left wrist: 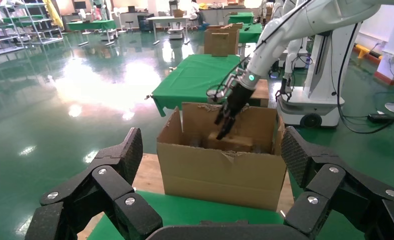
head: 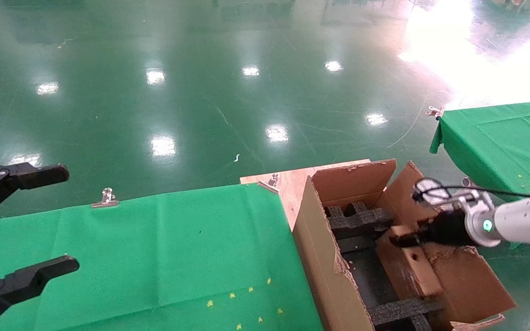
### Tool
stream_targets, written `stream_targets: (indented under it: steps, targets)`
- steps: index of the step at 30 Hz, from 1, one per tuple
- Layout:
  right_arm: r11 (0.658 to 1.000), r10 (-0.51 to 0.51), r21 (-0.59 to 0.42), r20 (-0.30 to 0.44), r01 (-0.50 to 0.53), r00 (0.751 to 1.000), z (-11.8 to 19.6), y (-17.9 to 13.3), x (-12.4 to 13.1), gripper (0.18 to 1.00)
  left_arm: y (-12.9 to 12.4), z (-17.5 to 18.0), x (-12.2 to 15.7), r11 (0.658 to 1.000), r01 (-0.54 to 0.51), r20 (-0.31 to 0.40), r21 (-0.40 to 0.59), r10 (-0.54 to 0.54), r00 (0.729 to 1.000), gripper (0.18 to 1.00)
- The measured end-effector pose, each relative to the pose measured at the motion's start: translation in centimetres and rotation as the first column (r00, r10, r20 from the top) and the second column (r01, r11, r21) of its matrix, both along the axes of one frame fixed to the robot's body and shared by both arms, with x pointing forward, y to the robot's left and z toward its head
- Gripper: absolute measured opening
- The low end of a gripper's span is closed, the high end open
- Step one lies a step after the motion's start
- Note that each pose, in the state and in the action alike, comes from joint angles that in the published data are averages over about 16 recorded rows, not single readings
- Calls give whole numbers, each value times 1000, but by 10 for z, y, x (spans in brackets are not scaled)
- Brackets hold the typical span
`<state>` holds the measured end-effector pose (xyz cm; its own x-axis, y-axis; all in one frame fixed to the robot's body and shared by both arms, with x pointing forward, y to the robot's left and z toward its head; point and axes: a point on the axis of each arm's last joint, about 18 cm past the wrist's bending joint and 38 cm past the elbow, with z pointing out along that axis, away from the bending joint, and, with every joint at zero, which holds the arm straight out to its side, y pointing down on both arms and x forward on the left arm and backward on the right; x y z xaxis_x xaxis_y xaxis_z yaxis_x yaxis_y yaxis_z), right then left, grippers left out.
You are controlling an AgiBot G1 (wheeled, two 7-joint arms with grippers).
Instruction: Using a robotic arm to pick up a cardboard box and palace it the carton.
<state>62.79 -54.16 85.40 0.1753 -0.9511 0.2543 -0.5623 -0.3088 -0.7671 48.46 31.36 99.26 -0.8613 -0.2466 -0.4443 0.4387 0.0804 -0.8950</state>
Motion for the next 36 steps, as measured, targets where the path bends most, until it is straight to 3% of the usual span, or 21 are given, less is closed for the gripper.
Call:
stream_targets:
  steps: [9,14,18,22,25,36]
  targets:
    - [991,130,-10,173,-130,976,79,31,2,939,0,0,0,1000,0,0,0,0,1000,1001]
    - [964,261,-25,256,-263,931,120,63,-11,975,0,0,0,1000,0,0,0,0,1000,1001]
    - [924,375,-48,296,-378,878,143,89,-27,990,0,0,0,1000,0,0,0,0,1000,1001]
    - [884,460,-70,314,-463,831,156,108,-41,999,0,0,0,1000,0,0,0,0,1000,1001]
    - [863,496,-81,316,-498,808,159,116,-47,1000,0,0,0,1000,0,0,-1,0,1000,1001]
    - [827,549,-75,319,-556,773,159,132,-50,1001,0,0,0,1000,0,0,-1,0,1000,1001]
